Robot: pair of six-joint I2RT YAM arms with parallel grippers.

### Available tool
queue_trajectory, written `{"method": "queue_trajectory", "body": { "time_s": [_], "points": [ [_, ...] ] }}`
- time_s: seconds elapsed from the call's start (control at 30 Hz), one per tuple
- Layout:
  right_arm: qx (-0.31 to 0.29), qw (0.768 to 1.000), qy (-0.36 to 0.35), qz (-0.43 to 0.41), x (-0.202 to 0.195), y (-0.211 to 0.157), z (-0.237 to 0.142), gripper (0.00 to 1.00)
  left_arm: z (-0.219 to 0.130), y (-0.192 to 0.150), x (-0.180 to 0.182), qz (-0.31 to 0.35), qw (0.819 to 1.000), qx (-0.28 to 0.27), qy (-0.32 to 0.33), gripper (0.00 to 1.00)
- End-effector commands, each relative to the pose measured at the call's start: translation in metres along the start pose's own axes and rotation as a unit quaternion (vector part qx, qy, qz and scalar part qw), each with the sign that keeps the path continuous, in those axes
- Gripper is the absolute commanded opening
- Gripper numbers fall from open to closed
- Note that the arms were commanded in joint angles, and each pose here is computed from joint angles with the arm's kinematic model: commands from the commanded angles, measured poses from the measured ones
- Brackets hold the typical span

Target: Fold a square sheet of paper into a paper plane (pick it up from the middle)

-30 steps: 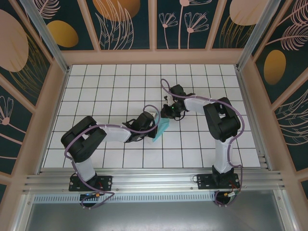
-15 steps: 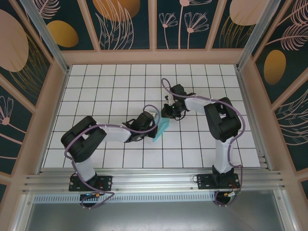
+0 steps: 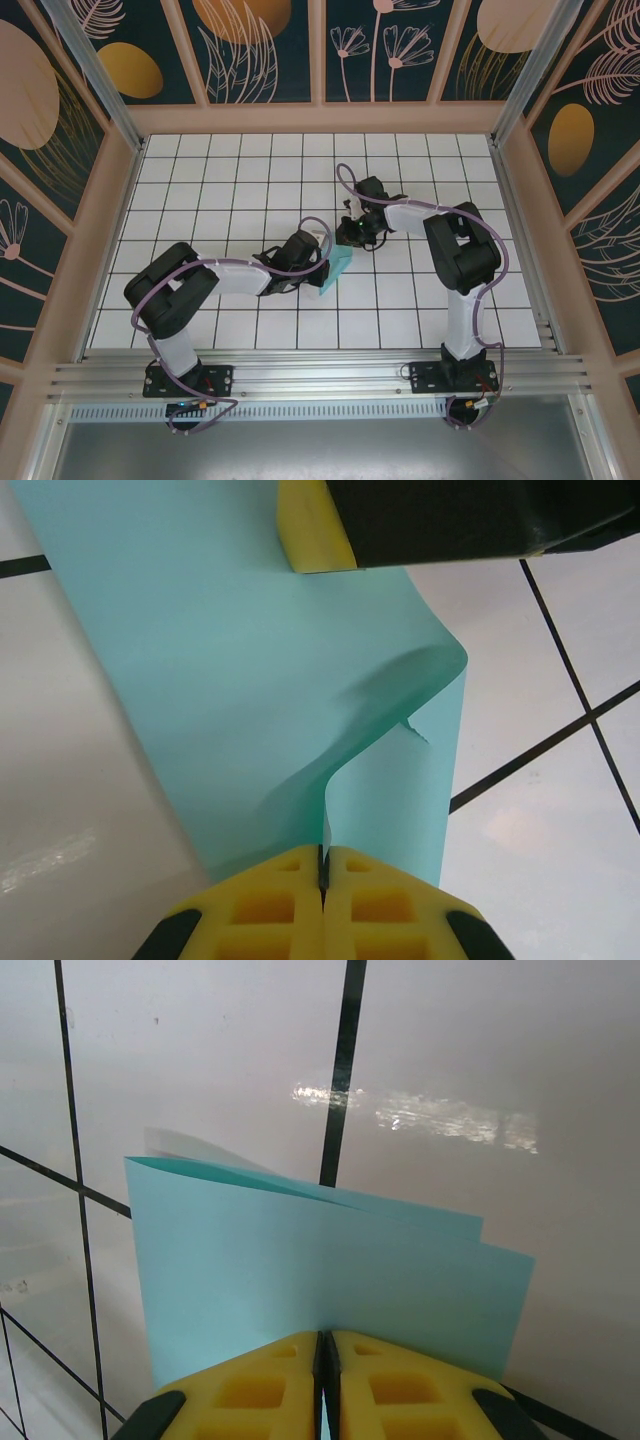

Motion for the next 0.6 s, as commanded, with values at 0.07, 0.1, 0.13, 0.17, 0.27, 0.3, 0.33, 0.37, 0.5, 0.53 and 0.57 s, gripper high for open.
{"method": "queue_trajectory", "body": {
  "time_s": [0.07,0.1,0.13,0.17,0.27,0.3,0.33,0.37,0.5,0.53,0.57],
  "points": [
    [0.035,0.998,-0.036,0.022,-0.021,-0.020,0.017,0.14,0.003,0.002,0.004,0.002,1.000,0.002,0.015,0.00],
    [0.036,0.998,-0.036,0.021,-0.020,-0.020,0.017,0.14,0.005,0.001,0.004,0.002,1.000,0.004,0.016,0.00],
    [0.036,0.998,-0.036,0.021,-0.020,-0.020,0.017,0.14,0.006,0.000,0.006,0.002,1.000,0.007,0.020,0.00],
    [0.036,0.998,-0.036,0.021,-0.020,-0.021,0.017,0.14,0.007,0.000,0.007,0.003,1.000,0.007,0.024,0.00],
    [0.034,0.999,-0.036,0.021,-0.019,-0.020,0.016,0.14,0.010,0.000,0.006,0.005,1.000,0.009,0.022,0.00],
    [0.034,0.999,-0.036,0.021,-0.019,-0.020,0.016,0.14,0.011,-0.001,0.005,0.005,1.000,0.012,0.017,0.00],
    [0.034,0.999,-0.036,0.021,-0.019,-0.020,0.015,0.14,0.013,-0.001,0.005,0.006,1.000,0.015,0.014,0.00],
    [0.034,0.999,-0.035,0.021,-0.018,-0.019,0.015,0.14,0.013,-0.003,0.005,0.007,1.000,0.018,0.013,0.00],
    [0.031,0.999,-0.031,0.018,-0.014,-0.017,0.012,0.15,0.013,-0.009,0.011,0.002,0.999,0.022,0.026,0.00],
    [0.029,0.999,-0.030,0.018,-0.013,-0.016,0.010,0.15,0.013,-0.010,0.012,0.001,0.999,0.023,0.030,0.00],
    [0.025,0.999,-0.028,0.016,-0.011,-0.014,0.008,0.15,0.012,-0.011,0.014,0.000,0.999,0.024,0.033,0.00]
  ]
}}
Point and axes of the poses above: each hand's point on the last joint's axis, 136 mm out from that joint toward the fingers, its own z axis out along the fingers, its own x axis along the line the jaws close on, y = z × x, the point moved 6 cm from there along -z, back along the fingers, and after that the axes turned 3 degrees about z, right-handed, at the moved point
